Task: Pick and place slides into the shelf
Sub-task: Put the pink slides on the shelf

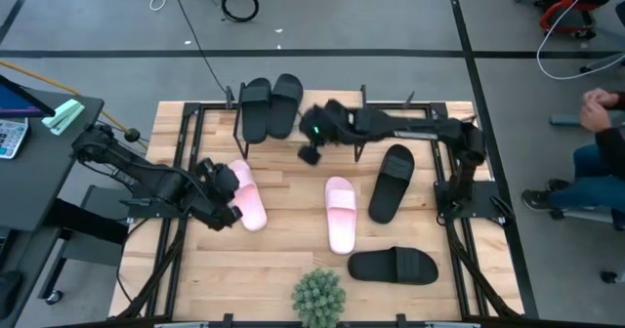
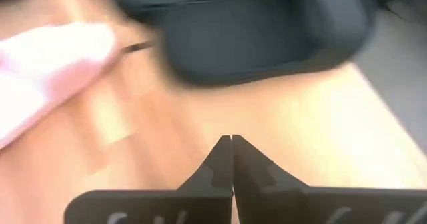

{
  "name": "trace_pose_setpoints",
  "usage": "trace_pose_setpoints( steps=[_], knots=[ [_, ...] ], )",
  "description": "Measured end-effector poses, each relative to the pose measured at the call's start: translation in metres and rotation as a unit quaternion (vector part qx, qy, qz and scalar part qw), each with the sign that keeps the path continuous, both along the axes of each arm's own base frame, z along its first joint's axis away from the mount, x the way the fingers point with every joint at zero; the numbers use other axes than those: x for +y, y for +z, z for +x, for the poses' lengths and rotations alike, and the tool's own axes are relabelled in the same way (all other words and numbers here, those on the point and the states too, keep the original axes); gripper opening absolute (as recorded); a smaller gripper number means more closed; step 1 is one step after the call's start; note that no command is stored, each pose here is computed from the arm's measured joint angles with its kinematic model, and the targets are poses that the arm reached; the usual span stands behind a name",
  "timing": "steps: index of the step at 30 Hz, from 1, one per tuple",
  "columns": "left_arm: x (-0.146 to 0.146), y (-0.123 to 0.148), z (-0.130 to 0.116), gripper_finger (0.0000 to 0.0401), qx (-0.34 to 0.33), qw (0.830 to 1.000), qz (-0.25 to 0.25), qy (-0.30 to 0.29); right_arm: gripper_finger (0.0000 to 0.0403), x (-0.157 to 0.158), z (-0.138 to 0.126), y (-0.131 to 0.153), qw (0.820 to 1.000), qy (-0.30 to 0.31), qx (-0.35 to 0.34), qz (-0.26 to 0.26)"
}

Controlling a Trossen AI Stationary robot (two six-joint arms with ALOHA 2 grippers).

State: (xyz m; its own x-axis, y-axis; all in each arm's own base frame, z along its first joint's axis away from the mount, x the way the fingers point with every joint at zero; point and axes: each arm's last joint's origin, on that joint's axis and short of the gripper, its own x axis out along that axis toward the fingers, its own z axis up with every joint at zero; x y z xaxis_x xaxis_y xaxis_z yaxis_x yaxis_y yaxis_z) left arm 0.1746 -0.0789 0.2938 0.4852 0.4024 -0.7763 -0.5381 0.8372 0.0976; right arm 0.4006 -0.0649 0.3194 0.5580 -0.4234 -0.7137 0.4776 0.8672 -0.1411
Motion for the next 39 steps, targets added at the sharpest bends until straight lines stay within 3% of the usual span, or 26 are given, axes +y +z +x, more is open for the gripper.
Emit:
trace_pose_setpoints(
  steps=[5,10,17,23,29,31,36,39],
  knots=[
    [-0.012,-0.027,0.001,0.0009,-0.020,0.999,-0.016,-0.021,0.0002,0.078,-0.009,0.012,0.994,0.112,0.010,0.018],
    [-0.014,-0.058,-0.002,0.0013,-0.006,0.999,-0.034,-0.027,0.0003,0.142,-0.013,0.008,0.973,0.230,0.025,0.004],
    [-0.007,-0.080,-0.009,0.0020,0.036,0.999,-0.010,-0.036,0.0003,0.185,-0.021,0.002,0.957,0.288,0.038,0.003],
    [0.000,-0.086,-0.010,0.0038,0.065,0.997,0.010,-0.049,0.0025,0.185,-0.028,-0.004,0.969,0.236,0.062,0.046],
    [0.001,-0.086,-0.010,0.0079,0.066,0.997,0.011,-0.047,0.0092,0.178,-0.038,-0.044,0.969,0.194,0.141,0.059],
    [0.001,-0.086,-0.010,0.0093,0.066,0.997,0.011,-0.046,0.0116,0.176,-0.043,-0.061,0.967,0.188,0.168,0.049],
    [0.003,-0.086,-0.008,0.0124,0.066,0.997,0.011,-0.039,0.0161,0.162,-0.057,-0.099,0.968,0.122,0.214,-0.056],
    [0.005,-0.086,-0.008,0.0138,0.066,0.997,0.011,-0.034,0.0174,0.156,-0.064,-0.118,0.965,0.106,0.232,-0.060]
  ],
)
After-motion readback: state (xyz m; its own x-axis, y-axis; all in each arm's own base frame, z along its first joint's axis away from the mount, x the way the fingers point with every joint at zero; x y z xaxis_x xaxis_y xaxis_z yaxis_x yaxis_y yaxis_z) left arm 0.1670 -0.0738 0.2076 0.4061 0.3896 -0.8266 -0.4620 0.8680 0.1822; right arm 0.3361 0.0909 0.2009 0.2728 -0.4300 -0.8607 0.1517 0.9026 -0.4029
